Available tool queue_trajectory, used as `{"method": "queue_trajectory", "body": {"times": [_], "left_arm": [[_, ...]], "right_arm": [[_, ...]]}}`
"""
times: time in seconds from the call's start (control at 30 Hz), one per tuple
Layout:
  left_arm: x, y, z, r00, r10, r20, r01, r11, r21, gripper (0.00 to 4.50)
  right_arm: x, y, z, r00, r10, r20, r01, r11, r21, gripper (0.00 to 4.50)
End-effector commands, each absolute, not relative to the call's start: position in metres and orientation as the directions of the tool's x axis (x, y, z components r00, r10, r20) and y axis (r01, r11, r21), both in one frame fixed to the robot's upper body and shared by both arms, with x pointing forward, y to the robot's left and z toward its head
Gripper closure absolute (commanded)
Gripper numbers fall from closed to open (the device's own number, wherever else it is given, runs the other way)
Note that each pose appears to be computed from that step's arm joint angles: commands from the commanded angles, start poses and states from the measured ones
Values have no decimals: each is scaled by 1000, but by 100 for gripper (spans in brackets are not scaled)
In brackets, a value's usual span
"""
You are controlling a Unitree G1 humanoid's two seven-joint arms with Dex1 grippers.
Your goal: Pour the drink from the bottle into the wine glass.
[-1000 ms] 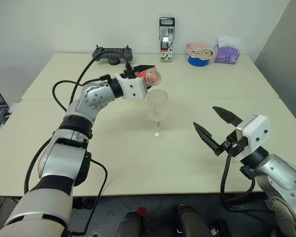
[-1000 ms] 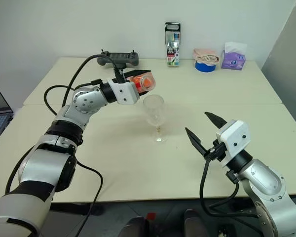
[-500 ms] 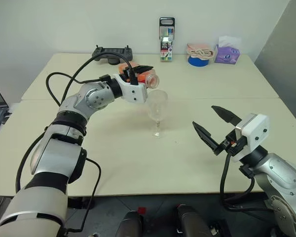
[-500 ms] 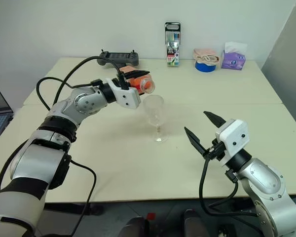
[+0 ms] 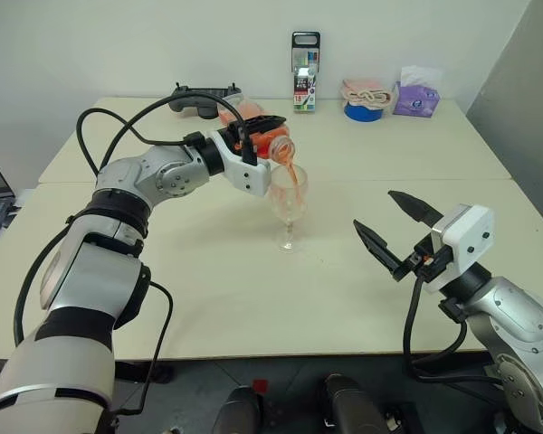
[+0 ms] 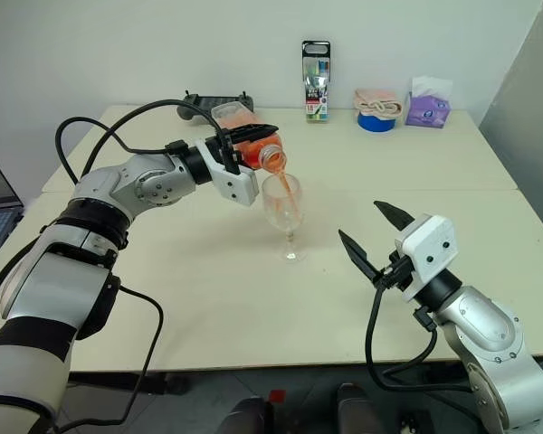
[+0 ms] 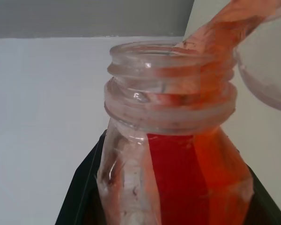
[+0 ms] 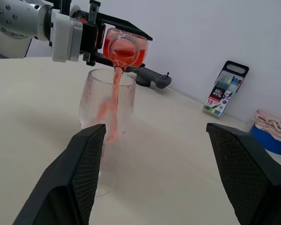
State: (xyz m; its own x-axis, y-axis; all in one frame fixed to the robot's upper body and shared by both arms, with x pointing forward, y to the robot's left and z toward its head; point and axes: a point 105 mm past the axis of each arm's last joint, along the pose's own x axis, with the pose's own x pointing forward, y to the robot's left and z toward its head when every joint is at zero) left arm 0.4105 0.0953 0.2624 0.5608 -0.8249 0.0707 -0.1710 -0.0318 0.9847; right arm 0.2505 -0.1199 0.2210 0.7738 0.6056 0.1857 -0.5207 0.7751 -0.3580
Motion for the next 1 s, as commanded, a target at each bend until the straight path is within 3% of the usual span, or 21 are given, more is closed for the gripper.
{"method": "queue_trajectory", "body": {"times": [0.03, 1.0], "left_arm": [[410, 98, 288, 560, -817, 137, -243, -4, 970, 277], [411, 102, 287, 566, -814, 133, -261, -24, 965, 277]], "right_arm": [[249, -119, 230, 764, 608, 215, -508, 773, -380, 82], [253, -112, 229, 740, 641, 205, -543, 748, -382, 82]]}}
